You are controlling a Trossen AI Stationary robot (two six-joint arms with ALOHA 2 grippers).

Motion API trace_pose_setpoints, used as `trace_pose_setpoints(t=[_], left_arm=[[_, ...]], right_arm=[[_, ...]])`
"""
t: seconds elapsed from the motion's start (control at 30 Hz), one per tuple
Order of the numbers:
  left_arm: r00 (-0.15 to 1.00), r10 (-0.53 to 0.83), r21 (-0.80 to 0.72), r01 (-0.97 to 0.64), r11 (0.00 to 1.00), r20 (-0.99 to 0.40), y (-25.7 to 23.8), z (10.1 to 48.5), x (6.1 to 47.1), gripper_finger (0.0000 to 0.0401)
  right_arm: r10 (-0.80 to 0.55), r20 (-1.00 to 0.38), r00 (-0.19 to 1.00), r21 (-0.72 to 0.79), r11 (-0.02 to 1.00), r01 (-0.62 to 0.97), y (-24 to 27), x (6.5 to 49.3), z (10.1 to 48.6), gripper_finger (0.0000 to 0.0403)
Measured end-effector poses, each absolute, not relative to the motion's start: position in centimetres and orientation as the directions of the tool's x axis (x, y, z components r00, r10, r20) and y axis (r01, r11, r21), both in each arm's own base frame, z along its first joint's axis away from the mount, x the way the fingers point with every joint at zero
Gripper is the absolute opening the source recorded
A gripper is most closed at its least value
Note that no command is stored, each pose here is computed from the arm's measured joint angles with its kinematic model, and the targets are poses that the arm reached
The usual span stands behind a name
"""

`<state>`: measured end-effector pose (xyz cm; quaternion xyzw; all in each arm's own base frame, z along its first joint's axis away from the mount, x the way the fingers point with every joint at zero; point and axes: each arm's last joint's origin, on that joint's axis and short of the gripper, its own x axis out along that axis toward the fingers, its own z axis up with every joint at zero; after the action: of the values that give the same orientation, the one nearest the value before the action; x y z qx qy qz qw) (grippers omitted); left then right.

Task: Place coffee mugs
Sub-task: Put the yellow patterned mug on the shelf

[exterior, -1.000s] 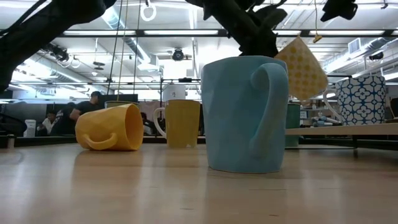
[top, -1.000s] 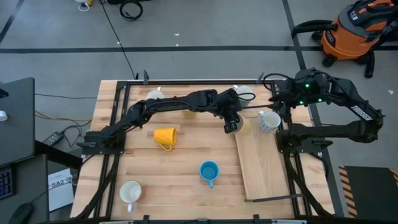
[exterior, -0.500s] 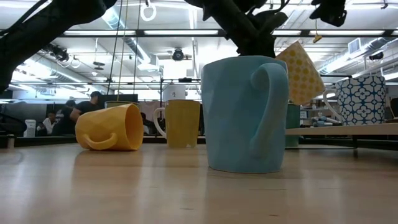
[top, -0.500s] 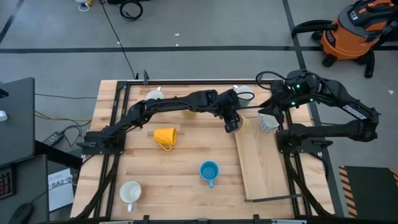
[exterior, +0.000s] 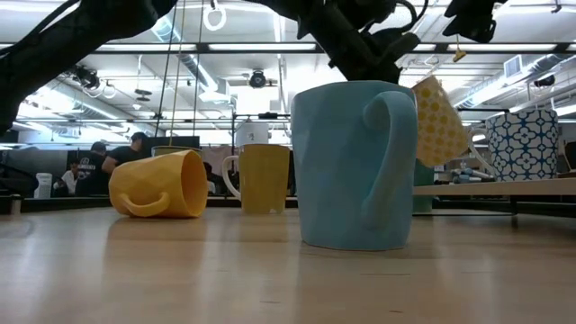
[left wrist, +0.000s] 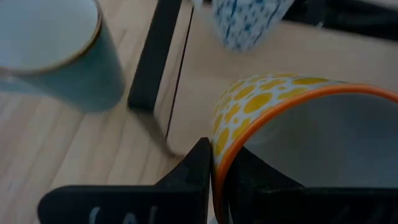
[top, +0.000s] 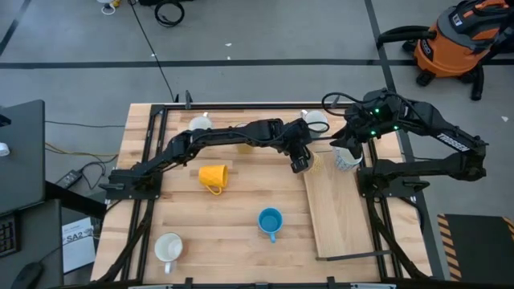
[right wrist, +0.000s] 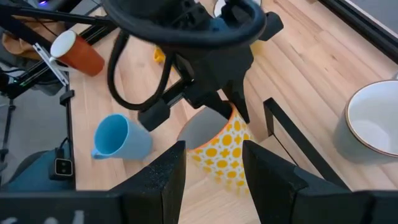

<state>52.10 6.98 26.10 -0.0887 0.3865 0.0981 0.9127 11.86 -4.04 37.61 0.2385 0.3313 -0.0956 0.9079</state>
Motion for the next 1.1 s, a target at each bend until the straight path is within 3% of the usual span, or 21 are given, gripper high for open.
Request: trace_pose_setpoints(t=[0.23, 1.1], left_arm=[[0.672, 0.168, -0.045, -0.287, 0.957, -0.721, 7.2, 26.1, 52.1, 0.0036], [0.636, 0.174, -0.043, -0.31, 0.95, -0.752, 6.8, 24.0, 52.7, 0.0037]], right_arm=[[-0.023, -0.654, 0.756, 0.364, 0.867, 0.341, -4.1, 11.9, 37.5, 0.0164], [-0.022, -0.655, 0.755, 0.364, 0.867, 0.341, -4.1, 11.8, 37.5, 0.0164]])
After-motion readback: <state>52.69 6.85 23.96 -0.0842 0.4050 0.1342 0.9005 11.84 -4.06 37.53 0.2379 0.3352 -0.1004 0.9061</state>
